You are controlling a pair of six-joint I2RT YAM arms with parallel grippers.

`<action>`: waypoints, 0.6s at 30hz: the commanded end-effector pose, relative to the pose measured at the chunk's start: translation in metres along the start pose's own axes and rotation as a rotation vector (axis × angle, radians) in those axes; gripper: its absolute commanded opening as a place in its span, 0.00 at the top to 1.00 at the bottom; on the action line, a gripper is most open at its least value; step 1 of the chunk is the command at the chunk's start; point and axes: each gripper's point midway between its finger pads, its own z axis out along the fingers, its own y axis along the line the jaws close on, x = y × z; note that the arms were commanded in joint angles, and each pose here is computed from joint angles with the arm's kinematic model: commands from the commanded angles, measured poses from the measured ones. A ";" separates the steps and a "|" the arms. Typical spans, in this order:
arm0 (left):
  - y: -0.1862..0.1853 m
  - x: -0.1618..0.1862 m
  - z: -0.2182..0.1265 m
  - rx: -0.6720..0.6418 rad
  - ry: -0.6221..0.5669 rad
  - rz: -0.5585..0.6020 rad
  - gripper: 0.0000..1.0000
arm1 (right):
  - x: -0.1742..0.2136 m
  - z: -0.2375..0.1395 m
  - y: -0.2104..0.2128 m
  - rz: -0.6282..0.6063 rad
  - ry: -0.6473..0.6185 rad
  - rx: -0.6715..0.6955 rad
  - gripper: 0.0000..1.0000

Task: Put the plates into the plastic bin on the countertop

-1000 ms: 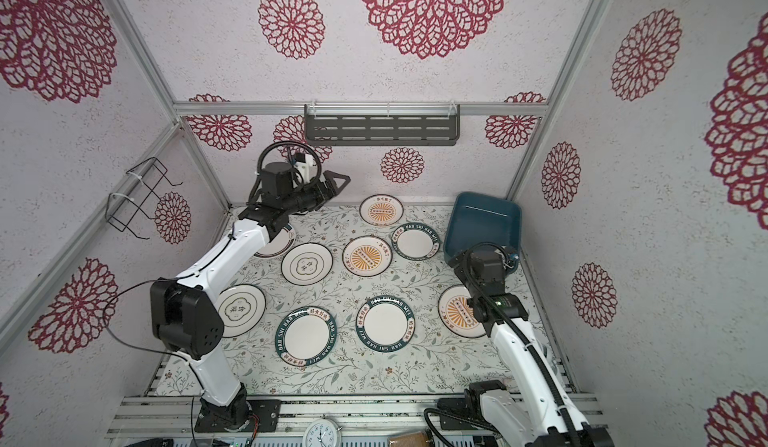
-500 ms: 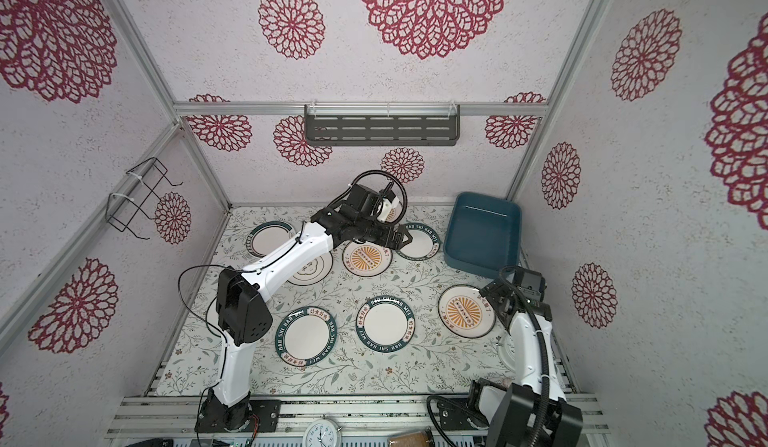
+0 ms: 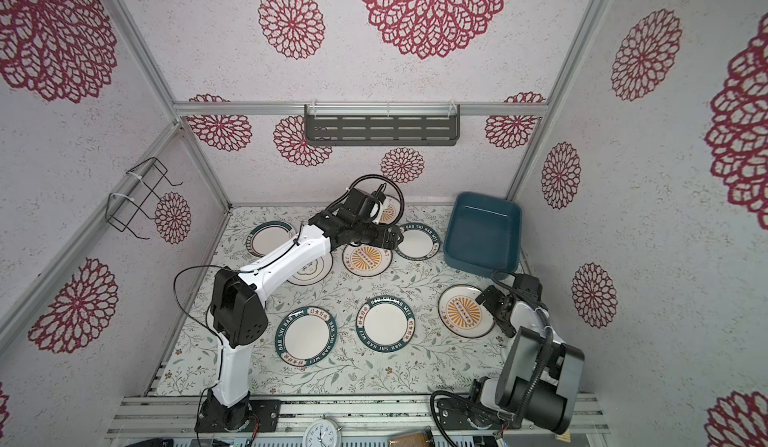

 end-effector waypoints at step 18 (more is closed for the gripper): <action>-0.011 -0.022 -0.011 0.038 -0.058 0.014 0.03 | 0.071 0.001 0.062 -0.066 0.131 -0.284 0.07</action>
